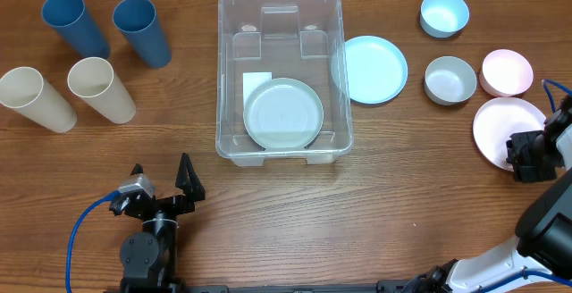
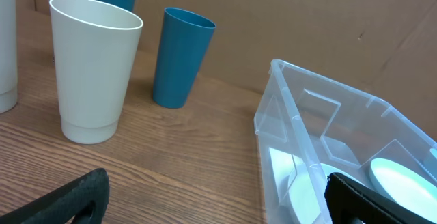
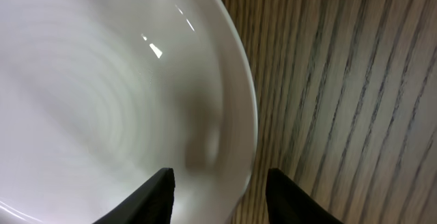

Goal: Pack container
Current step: 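Grasp the rim of the large white plate with the right gripper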

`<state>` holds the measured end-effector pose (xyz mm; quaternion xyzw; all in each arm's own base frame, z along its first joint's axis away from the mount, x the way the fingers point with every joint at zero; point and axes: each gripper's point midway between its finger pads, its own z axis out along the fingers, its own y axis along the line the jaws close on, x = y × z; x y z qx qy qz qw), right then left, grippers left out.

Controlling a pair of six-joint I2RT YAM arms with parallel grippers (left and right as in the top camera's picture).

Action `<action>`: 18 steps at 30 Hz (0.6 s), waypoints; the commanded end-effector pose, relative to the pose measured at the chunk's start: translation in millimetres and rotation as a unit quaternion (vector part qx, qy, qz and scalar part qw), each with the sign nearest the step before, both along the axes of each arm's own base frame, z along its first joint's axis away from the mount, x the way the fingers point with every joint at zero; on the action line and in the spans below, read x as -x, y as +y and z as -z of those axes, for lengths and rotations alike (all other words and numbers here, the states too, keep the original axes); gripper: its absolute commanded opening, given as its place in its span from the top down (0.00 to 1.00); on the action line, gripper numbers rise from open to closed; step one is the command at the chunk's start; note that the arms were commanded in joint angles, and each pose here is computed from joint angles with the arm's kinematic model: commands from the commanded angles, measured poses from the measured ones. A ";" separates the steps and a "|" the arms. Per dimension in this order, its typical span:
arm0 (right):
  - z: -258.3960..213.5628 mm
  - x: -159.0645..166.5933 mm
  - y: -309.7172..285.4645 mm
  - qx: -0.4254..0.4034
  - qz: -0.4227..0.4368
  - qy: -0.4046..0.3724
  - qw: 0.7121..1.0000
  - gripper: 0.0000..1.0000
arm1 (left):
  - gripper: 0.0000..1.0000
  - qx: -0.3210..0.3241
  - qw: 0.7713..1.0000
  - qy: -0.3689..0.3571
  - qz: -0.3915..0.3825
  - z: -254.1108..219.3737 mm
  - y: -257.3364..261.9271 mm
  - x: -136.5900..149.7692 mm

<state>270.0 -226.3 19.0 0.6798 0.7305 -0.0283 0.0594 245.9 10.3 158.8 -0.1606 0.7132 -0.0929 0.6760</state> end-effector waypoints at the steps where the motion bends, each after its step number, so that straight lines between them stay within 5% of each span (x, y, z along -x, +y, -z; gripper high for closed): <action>1: 7.8 5.8 1.4 0.003 0.002 0.010 1.000 0.59 | 0.00 0.003 1.000 -0.003 0.001 -0.6 0.3 0.2; 6: 19.9 12.4 6.6 0.001 0.002 0.014 1.000 0.68 | 0.00 0.003 1.000 -0.003 0.001 -0.6 0.3 0.2; 10: 20.8 13.6 7.6 -0.001 0.002 0.015 1.000 0.96 | 0.00 0.003 1.000 -0.003 0.001 -0.6 0.3 0.2; 18: 21.9 28.7 20.3 -0.027 0.001 0.046 0.999 0.96 | 0.00 0.003 1.000 -0.003 0.001 -0.6 0.3 0.2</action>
